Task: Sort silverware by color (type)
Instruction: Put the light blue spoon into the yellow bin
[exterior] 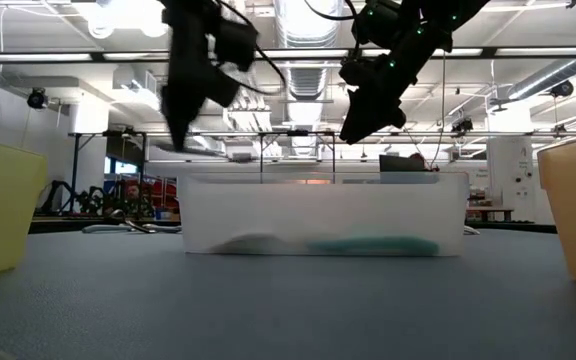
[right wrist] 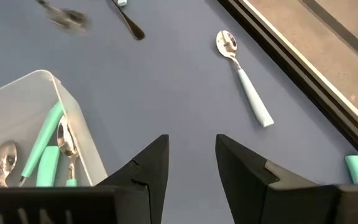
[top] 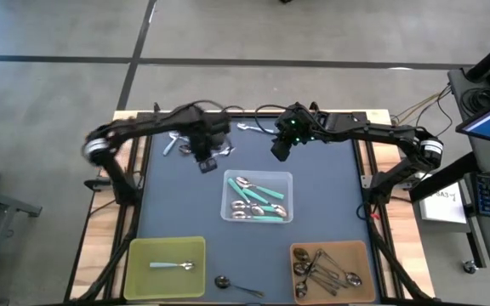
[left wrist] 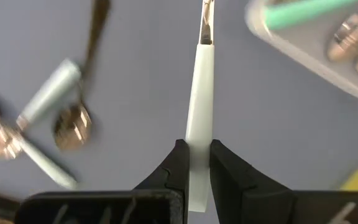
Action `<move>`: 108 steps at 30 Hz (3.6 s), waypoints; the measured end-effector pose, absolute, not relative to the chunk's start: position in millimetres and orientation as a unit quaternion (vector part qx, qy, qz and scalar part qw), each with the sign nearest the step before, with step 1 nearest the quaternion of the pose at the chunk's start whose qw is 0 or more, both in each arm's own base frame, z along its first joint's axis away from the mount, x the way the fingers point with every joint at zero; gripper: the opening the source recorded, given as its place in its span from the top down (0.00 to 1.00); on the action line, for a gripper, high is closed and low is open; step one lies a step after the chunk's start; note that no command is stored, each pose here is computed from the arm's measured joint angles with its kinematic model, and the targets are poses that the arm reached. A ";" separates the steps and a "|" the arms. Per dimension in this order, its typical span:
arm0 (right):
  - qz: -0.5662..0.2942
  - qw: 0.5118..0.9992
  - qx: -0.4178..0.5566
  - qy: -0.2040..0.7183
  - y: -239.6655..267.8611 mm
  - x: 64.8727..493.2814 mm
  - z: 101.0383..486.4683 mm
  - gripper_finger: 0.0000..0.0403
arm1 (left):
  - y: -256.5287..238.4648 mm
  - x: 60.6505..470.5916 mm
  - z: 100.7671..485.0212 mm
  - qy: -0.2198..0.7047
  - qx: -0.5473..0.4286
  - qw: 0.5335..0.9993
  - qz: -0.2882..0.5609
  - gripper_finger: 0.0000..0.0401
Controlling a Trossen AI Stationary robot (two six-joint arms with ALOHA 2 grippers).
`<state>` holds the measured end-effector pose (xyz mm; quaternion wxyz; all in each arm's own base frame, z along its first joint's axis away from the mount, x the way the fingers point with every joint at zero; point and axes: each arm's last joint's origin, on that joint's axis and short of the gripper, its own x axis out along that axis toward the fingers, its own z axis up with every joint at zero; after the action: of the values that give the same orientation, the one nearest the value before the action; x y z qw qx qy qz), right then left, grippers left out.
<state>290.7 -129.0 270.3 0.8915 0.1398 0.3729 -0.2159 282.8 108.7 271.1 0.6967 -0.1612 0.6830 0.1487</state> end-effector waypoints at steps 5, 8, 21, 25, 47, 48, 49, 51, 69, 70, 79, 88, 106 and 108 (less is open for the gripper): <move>-0.209 0.894 0.123 0.377 -129.0 290.8 270.4 0.69 | 48.8 243.6 281.7 0.665 -0.179 0.707 0.160 0.94; -0.209 0.894 0.123 0.377 -129.0 290.8 270.4 0.69 | 10.2 222.2 286.3 0.656 -0.202 0.716 0.131 0.94; -0.212 0.900 0.127 0.359 -130.0 293.0 272.7 0.69 | -131.0 155.8 294.9 0.694 -0.243 0.677 -0.030 0.94; -0.219 0.898 0.143 0.353 -130.1 293.3 273.1 0.69 | -147.8 148.6 290.1 0.705 -0.236 0.668 -0.024 0.89; -0.247 0.880 0.220 0.340 -129.5 292.4 272.0 0.69 | -148.9 160.3 276.7 0.629 -0.151 0.757 0.089 0.78; -0.248 0.880 0.220 0.341 -129.5 292.3 271.9 0.69 | -141.9 161.3 276.4 0.618 -0.148 0.761 0.131 0.78; -0.247 0.880 0.220 0.341 -129.5 292.3 271.9 0.69 | -134.3 162.5 276.1 0.613 -0.150 0.757 0.171 0.78; -0.244 0.882 0.210 0.344 -129.6 292.3 271.9 0.69 | -119.3 164.9 275.7 0.615 -0.157 0.738 0.229 0.78; -0.203 0.900 0.104 0.370 -130.3 292.0 271.9 0.69 | 72.2 222.6 273.1 0.505 -0.227 0.758 0.343 0.78; -0.201 0.901 0.099 0.371 -130.2 292.0 271.9 0.69 | 86.2 219.9 272.6 0.498 -0.237 0.755 0.354 0.78; -0.183 0.905 0.051 0.381 -131.3 291.6 272.0 0.69 | 171.8 197.1 239.2 0.563 -0.237 0.707 0.356 0.78; -0.218 0.899 0.094 0.369 -143.8 286.1 272.4 0.69 | 202.5 190.5 187.5 0.661 -0.244 0.601 0.378 0.78; -0.242 0.892 0.110 0.364 -157.5 278.8 272.4 0.69 | 214.9 154.4 153.9 0.678 -0.302 0.535 0.402 0.78; -0.243 0.892 0.110 0.364 -158.1 278.5 272.4 0.69 | 214.0 152.2 149.6 0.678 -0.314 0.534 0.395 0.78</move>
<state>278.5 -158.1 272.4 0.8924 0.1095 0.3644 -0.2426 152.2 214.0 149.6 0.5340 -0.3144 0.6781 0.3953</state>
